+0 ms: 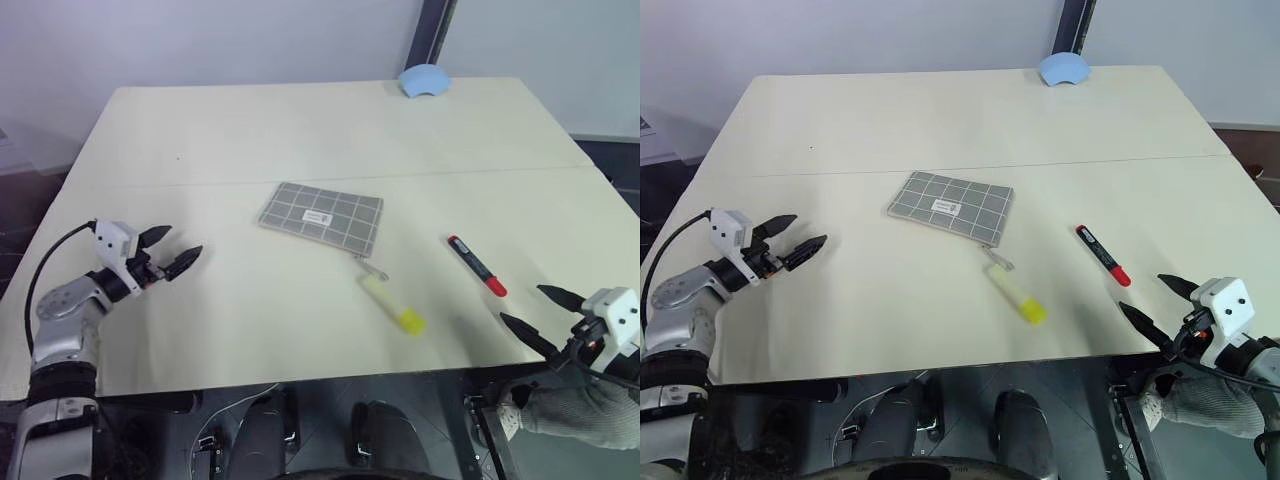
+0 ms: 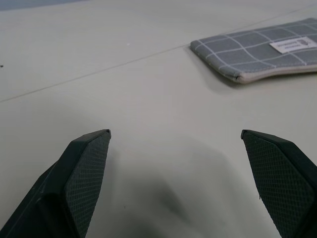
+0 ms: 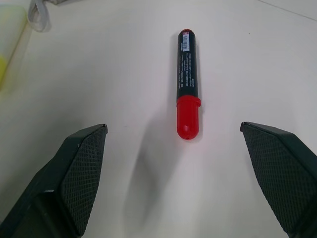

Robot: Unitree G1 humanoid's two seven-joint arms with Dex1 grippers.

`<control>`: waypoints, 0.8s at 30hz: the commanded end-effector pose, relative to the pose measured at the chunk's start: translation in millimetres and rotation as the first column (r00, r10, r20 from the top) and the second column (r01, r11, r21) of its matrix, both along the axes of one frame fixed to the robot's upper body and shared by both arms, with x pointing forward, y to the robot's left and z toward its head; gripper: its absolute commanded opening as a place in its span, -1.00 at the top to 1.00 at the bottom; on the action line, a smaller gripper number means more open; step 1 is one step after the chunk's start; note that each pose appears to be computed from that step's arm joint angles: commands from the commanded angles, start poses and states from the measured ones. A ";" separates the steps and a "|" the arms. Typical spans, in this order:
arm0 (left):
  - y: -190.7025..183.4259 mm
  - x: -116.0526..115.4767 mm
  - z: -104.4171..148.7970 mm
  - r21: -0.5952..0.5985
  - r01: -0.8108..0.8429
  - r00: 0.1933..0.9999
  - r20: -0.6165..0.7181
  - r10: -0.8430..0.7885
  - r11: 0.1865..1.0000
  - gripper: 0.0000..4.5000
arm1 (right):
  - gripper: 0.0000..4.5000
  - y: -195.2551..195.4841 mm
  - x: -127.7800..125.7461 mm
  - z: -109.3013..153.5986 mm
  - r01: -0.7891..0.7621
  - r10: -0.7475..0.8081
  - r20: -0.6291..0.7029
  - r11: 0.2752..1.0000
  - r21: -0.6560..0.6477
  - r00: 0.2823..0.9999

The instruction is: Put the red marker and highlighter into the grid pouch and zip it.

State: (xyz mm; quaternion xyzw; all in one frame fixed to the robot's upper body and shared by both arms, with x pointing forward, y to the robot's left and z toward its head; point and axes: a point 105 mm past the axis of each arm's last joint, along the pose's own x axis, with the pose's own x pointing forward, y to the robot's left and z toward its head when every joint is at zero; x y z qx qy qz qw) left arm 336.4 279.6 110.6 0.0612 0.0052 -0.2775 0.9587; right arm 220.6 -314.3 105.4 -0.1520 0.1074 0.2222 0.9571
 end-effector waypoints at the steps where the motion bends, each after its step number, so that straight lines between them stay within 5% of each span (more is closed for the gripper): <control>1: 0.1 4.6 10.9 0.043 -0.013 0.998 0.059 0.011 0.999 -0.98 | -1.00 -2.6 0.7 5.8 0.004 -0.004 0.031 1.000 -0.011 1.000; 24: -9.8 19.0 19.9 0.100 0.026 0.989 0.145 -0.040 0.995 -0.98 | -1.00 17.3 20.7 15.9 -0.026 0.024 0.095 0.999 0.019 0.995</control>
